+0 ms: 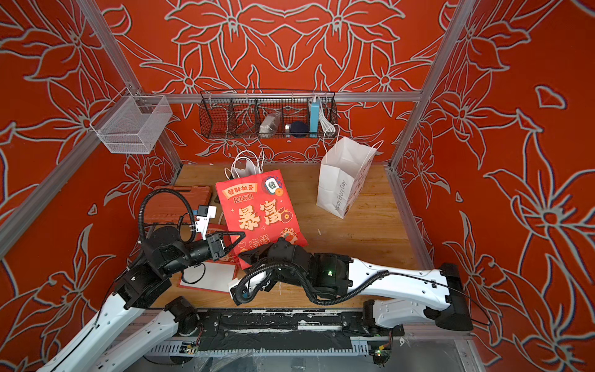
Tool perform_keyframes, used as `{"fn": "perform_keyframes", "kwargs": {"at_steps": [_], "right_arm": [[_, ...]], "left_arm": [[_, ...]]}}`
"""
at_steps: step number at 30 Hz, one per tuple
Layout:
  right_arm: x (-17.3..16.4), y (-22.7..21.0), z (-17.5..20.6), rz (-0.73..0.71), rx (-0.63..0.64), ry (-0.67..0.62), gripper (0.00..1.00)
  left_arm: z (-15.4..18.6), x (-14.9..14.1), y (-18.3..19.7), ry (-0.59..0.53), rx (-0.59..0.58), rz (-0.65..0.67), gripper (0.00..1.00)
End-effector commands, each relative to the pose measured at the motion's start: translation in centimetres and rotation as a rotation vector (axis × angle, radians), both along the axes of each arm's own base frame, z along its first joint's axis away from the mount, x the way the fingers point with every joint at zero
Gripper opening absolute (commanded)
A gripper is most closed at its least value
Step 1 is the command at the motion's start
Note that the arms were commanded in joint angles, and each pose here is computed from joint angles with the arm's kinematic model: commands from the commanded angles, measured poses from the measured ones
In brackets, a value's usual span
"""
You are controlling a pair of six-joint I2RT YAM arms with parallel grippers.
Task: Put away the paper bag
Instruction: Press the paper bag.
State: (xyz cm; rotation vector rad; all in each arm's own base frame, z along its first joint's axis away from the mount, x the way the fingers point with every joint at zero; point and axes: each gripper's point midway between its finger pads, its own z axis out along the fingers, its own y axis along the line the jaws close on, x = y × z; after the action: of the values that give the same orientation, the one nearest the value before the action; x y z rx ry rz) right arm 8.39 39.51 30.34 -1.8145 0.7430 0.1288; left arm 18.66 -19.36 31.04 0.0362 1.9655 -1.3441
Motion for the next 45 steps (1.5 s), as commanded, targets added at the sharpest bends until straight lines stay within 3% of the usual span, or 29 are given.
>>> {"fn": "perform_keyframes", "kwargs": {"at_steps": [1,15,17,19,21,27,35,40,45], "right_arm": [[-0.1,0.6,1.3,0.008,0.044,-0.017,0.29],[-0.9,-1.4,0.8,0.004,0.041,0.073,0.02],[-1.1,-1.8,1.1,0.004,0.051,0.101,0.1],[-1.3,-2.3,1.7,-0.008,0.084,0.141,0.33],[-1.5,-3.1,2.6,-0.023,0.132,0.196,0.46],[-0.2,-7.7,4.6,-0.177,0.312,0.374,0.55],[4.4,-16.2,2.8,-0.508,0.48,0.602,0.68],[4.6,-18.6,0.8,-0.587,0.481,0.673,0.75],[4.5,-19.3,-2.1,-0.655,0.402,0.72,0.8]], "left_arm": [[1.9,-0.2,0.1,-0.041,-0.03,0.006,0.0],[2.0,-0.2,0.1,-0.062,-0.015,0.001,0.0],[2.1,-0.4,0.0,-0.075,-0.014,-0.009,0.0],[2.1,-0.6,-0.1,-0.09,-0.011,-0.023,0.0],[2.3,-1.0,-0.2,-0.121,-0.01,-0.045,0.0],[1.9,-2.1,-0.3,-0.222,-0.019,-0.096,0.0],[2.3,-2.8,-1.1,-0.267,-0.077,-0.162,0.0],[3.5,-3.6,-1.3,-0.309,-0.1,-0.201,0.0],[4.7,-4.4,-1.2,-0.348,-0.113,-0.223,0.0]]}}
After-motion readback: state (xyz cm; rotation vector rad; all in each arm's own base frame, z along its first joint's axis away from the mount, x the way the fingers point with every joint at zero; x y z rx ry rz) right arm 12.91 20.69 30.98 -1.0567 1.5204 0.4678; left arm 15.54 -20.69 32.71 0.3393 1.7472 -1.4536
